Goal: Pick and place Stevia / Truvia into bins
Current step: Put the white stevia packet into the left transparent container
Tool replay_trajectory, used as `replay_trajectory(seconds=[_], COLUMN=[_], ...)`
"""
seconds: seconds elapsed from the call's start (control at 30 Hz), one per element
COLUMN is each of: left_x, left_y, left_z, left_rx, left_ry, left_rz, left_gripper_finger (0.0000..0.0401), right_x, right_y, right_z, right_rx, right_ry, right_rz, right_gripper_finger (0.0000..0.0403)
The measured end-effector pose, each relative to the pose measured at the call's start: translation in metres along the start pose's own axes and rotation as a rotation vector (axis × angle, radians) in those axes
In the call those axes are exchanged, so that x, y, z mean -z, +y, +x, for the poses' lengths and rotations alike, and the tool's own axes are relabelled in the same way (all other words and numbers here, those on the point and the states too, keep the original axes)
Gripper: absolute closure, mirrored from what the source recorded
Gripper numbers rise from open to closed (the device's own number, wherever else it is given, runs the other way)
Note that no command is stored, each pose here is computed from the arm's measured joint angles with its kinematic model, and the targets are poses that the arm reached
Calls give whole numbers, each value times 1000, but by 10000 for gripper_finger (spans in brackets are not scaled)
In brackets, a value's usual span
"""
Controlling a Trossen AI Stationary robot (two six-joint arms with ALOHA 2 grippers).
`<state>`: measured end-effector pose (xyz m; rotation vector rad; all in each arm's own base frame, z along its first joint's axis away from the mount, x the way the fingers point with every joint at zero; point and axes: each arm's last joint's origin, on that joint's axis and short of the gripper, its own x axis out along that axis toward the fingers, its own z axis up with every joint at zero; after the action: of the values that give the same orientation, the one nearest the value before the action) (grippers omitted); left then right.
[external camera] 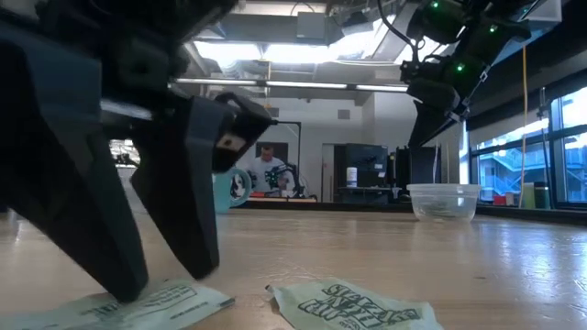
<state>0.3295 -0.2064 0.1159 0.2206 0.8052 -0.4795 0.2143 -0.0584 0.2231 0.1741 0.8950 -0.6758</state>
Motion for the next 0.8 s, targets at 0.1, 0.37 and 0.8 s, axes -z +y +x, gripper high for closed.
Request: replay_trajectory(seconds=[0.1, 0.37, 0.8], left_x=[1, 3, -4], left_y=[0, 1, 3], left_z=[4, 6, -15], left_rx=[6, 9, 63], left_ry=[0, 10, 34], left_rz=[-14, -61, -71], left_gripper_finger=[292, 326, 389], right_x=[0, 0, 0], right_y=[0, 0, 0], right_z=[0, 0, 0], right_rx=[0, 0, 0], right_ry=[0, 0, 0], right_rz=[0, 0, -1], right_gripper_finger=[301, 301, 301])
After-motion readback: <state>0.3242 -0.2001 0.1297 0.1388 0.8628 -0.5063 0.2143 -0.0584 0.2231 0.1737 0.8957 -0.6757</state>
